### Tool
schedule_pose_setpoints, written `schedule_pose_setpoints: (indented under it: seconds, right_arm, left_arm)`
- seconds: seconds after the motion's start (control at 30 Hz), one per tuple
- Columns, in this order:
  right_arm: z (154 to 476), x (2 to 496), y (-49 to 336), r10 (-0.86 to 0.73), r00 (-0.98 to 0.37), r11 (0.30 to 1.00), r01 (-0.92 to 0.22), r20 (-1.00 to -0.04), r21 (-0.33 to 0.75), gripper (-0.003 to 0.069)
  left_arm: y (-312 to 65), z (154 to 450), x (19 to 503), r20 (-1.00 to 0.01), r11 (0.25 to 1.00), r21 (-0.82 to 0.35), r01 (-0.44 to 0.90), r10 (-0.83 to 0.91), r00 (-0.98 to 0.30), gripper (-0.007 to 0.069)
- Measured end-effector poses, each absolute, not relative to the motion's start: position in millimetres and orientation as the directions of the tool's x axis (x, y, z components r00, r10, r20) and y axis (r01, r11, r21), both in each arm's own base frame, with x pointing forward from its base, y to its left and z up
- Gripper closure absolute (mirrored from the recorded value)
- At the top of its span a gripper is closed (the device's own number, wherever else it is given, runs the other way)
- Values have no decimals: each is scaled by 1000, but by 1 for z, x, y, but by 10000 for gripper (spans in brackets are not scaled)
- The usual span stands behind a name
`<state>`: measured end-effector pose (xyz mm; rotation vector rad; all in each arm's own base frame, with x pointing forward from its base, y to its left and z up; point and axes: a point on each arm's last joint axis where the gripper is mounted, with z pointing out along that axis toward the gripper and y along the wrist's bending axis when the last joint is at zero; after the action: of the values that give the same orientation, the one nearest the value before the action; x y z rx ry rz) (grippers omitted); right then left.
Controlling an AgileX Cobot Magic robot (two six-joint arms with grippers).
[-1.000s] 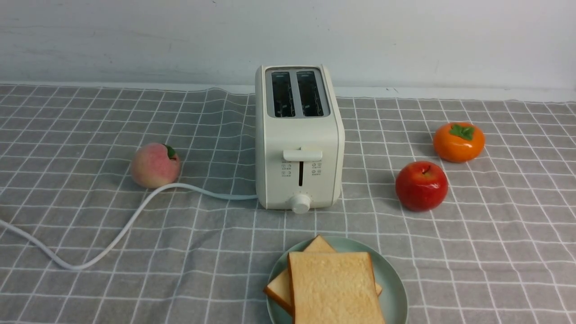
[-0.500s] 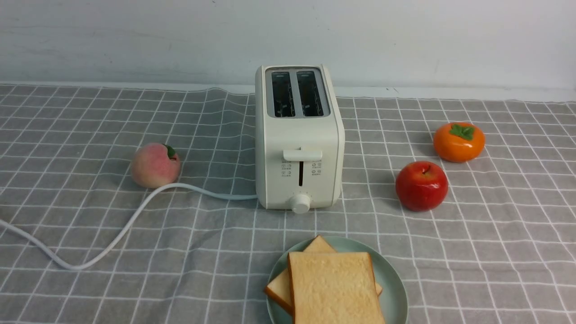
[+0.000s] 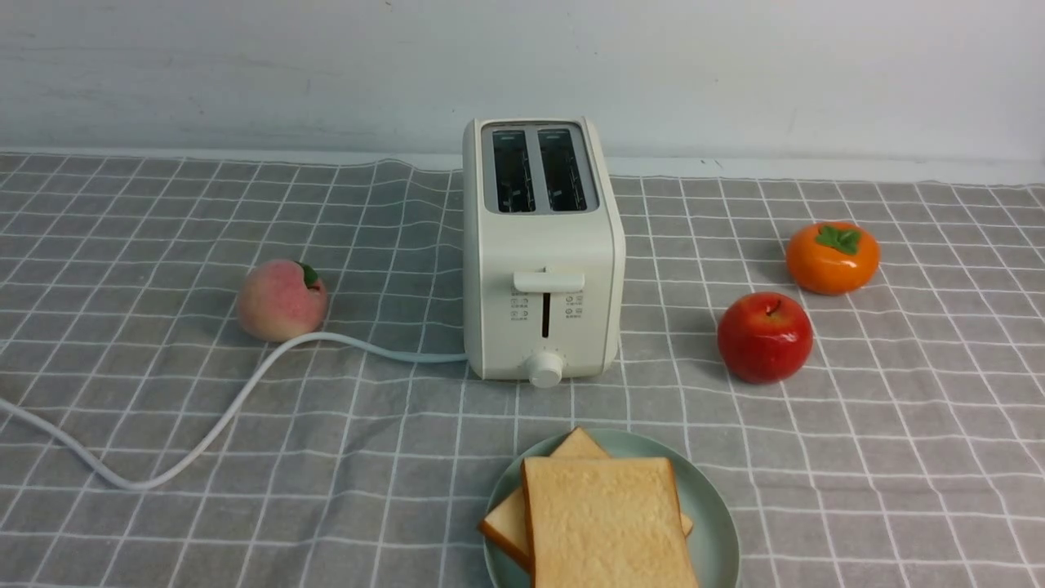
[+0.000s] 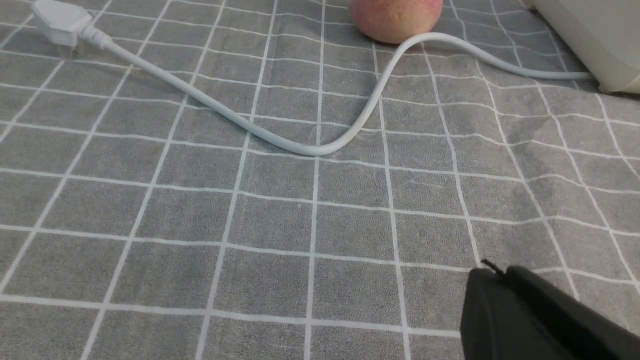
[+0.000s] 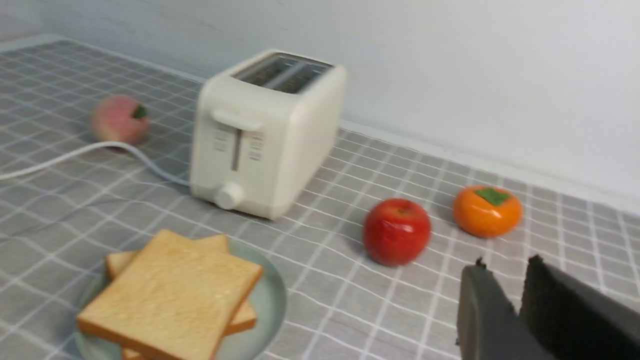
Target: Take toasted bread from bread machine on grey coffee table place on plate.
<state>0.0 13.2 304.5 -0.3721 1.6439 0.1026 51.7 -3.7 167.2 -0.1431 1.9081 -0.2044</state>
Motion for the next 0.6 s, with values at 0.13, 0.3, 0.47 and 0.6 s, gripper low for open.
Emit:
schedule_pose_setpoints:
  seconds: [0.13, 0.3, 0.47, 0.6]
  right_arm:
    - [284, 12, 0, -73, -183, 991, -128, -980, -50, 521]
    - [258, 27, -4, 25, -210, 998, -46, -977, 35, 515]
    - [209, 47, -1, 33, -216, 999, -33, -976, 41, 509]
    - [175, 52, -2, 60, -277, 998, 22, -959, 56, 503]
  left_arm:
    - [-4, 167, 52, -920, 977, -212, 0, -199, -339, 619]
    - [-4, 167, 52, -920, 977, -212, 0, -199, -339, 613]
    - [-4, 167, 52, -920, 977, -212, 0, -199, -339, 608]
    - [-4, 167, 52, -920, 977, -212, 1, -199, -338, 606]
